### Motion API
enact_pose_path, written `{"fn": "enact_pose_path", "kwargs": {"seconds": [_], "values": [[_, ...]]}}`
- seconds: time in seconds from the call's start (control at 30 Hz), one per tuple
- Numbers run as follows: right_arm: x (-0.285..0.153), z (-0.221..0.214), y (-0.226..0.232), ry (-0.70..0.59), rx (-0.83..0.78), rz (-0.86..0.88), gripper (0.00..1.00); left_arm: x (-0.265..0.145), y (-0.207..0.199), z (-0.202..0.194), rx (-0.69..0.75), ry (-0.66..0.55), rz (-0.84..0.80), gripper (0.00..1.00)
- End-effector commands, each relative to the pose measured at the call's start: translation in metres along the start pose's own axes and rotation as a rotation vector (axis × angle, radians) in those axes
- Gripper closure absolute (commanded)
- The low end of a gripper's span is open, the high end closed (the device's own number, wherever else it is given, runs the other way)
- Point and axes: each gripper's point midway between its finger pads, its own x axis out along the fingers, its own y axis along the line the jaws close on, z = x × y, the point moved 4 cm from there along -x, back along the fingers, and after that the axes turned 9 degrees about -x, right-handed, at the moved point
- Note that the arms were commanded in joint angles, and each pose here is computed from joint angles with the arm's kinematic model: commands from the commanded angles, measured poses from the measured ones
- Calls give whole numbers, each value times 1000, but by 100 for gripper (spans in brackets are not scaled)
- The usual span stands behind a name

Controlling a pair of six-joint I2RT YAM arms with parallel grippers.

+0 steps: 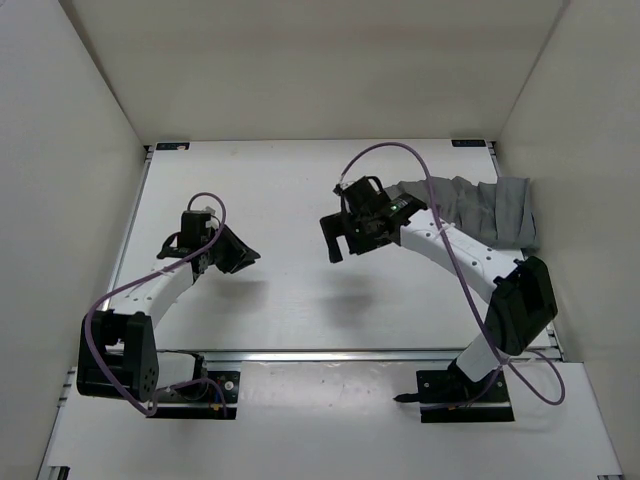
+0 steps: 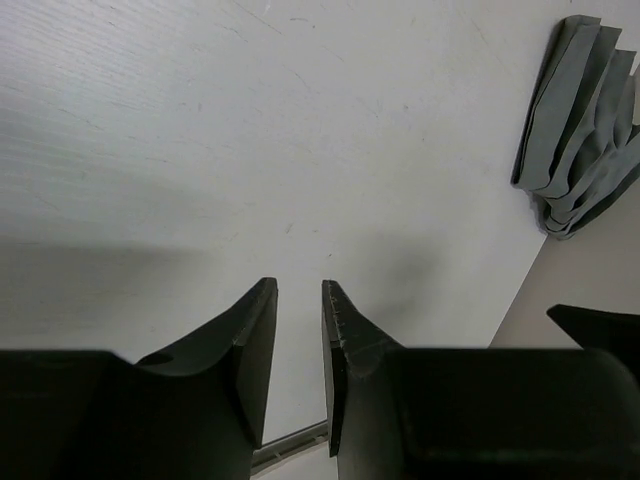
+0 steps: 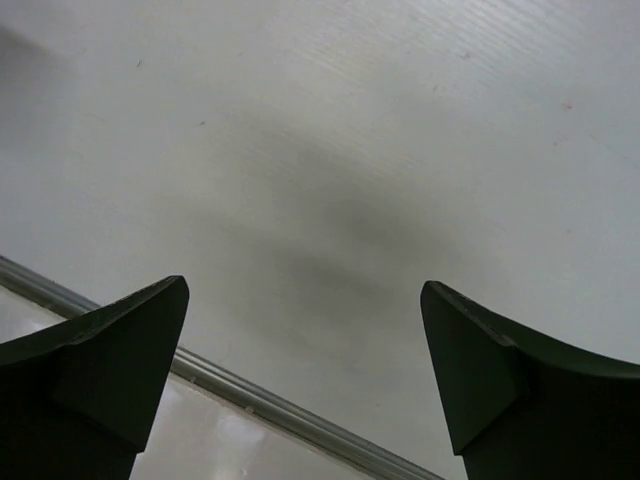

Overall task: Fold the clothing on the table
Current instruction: Move the skirt to the center of the board

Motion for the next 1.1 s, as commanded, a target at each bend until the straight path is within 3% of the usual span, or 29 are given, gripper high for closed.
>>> {"fn": "enact_pose_path", "kwargs": {"seconds": [0.0, 0.07, 0.23, 0.27, 0.3, 0.33, 0.4, 0.47, 0.5, 0.6, 0.63, 0.7, 0.73, 0.77, 0.8, 0.97, 1.07], "values": [[-2, 21, -29, -70, 80, -30, 1, -3, 0, 1, 14, -4, -17, 65], [-5, 22, -56, -89, 87, -50, 1, -1, 1, 0, 13, 4, -14, 65], [-1, 4, -195, -66, 334, -255, 1, 3, -4, -7, 29, 28, -20, 65], [1, 5, -215, -75, 351, -281, 18, 5, -2, -7, 21, 34, -16, 67], [2, -1, -250, -73, 419, -298, 95, 6, -2, -7, 25, 31, -14, 70], [0, -7, -269, -74, 471, -317, 100, 7, -2, -8, 26, 34, -12, 70], [3, -13, -300, -69, 532, -360, 100, 8, -1, -6, 18, 35, -5, 70], [9, -25, -318, -46, 568, -395, 77, 9, 1, -7, 24, 39, 5, 70], [11, -28, -334, -53, 593, -426, 56, 10, 0, -6, 27, 38, -1, 70], [28, -47, -358, 24, 642, -501, 36, 14, 4, -6, 19, 47, 13, 70], [28, -49, -366, 35, 646, -529, 35, 15, 5, -8, 25, 54, 18, 70], [48, -62, -371, 102, 672, -520, 38, 18, 7, -10, 23, 61, 26, 70], [54, -63, -371, 119, 669, -502, 51, 18, 6, -10, 25, 61, 25, 70], [58, -62, -371, 141, 660, -489, 85, 18, 5, -9, 23, 61, 20, 70], [57, -56, -367, 157, 645, -474, 100, 18, 6, -7, 22, 53, 24, 70], [28, 7, -315, 22, 468, -439, 100, 18, 1, -3, 19, 43, 13, 70], [-28, 74, -255, -169, 316, -368, 100, 15, -2, -3, 17, 46, 2, 70]]}}
